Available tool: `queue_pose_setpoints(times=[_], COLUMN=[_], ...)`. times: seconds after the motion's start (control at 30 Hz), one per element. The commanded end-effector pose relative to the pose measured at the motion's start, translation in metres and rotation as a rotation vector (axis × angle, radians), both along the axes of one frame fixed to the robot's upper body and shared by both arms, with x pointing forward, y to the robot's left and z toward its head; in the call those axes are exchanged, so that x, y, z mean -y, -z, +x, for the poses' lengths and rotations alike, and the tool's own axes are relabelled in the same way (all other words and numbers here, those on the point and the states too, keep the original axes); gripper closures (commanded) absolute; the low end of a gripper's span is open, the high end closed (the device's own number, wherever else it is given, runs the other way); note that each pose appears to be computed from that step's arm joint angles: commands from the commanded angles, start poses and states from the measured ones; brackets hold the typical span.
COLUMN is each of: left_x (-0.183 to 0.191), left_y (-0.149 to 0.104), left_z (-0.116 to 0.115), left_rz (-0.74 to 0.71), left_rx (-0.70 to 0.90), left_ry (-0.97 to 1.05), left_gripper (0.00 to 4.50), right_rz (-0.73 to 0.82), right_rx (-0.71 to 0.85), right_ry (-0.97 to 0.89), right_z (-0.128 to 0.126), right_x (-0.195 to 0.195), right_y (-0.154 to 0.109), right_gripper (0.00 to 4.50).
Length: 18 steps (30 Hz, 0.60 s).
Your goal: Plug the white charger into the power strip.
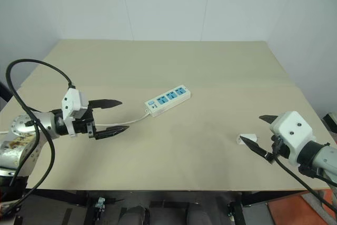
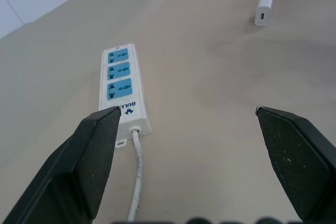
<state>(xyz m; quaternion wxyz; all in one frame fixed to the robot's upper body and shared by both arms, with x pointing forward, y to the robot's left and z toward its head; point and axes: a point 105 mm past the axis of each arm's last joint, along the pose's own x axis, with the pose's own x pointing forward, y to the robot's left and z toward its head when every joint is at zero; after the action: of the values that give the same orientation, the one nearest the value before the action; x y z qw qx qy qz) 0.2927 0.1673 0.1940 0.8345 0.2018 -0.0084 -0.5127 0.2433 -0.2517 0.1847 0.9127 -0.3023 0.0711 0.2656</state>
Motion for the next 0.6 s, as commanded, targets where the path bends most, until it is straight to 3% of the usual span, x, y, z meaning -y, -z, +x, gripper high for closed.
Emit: queue_pose_setpoints(times=[0.03,0.37,0.6], left_x=[0.001,0.000,0.021], left_y=[-0.009,-0.011,-0.017], left_z=[-0.001,0.005,0.071], left_rz=[-0.001,-0.040,-0.181], left_rx=[0.041,0.055,0.116], left_ry=[0.010,-0.025,-0.232], left_gripper=[0.01,0.01,0.01], right_rz=[-0.024,-0.021,-0.001], right_rx=[0.070,0.071,0.127], right_ry=[0.006,0.003,-0.016], right_z=[-0.001,0.000,0.009], right_x=[0.001,0.000,-0.009], right_y=[-0.015,-0.013,-0.023], right_gripper=[0.00,0.00,0.00])
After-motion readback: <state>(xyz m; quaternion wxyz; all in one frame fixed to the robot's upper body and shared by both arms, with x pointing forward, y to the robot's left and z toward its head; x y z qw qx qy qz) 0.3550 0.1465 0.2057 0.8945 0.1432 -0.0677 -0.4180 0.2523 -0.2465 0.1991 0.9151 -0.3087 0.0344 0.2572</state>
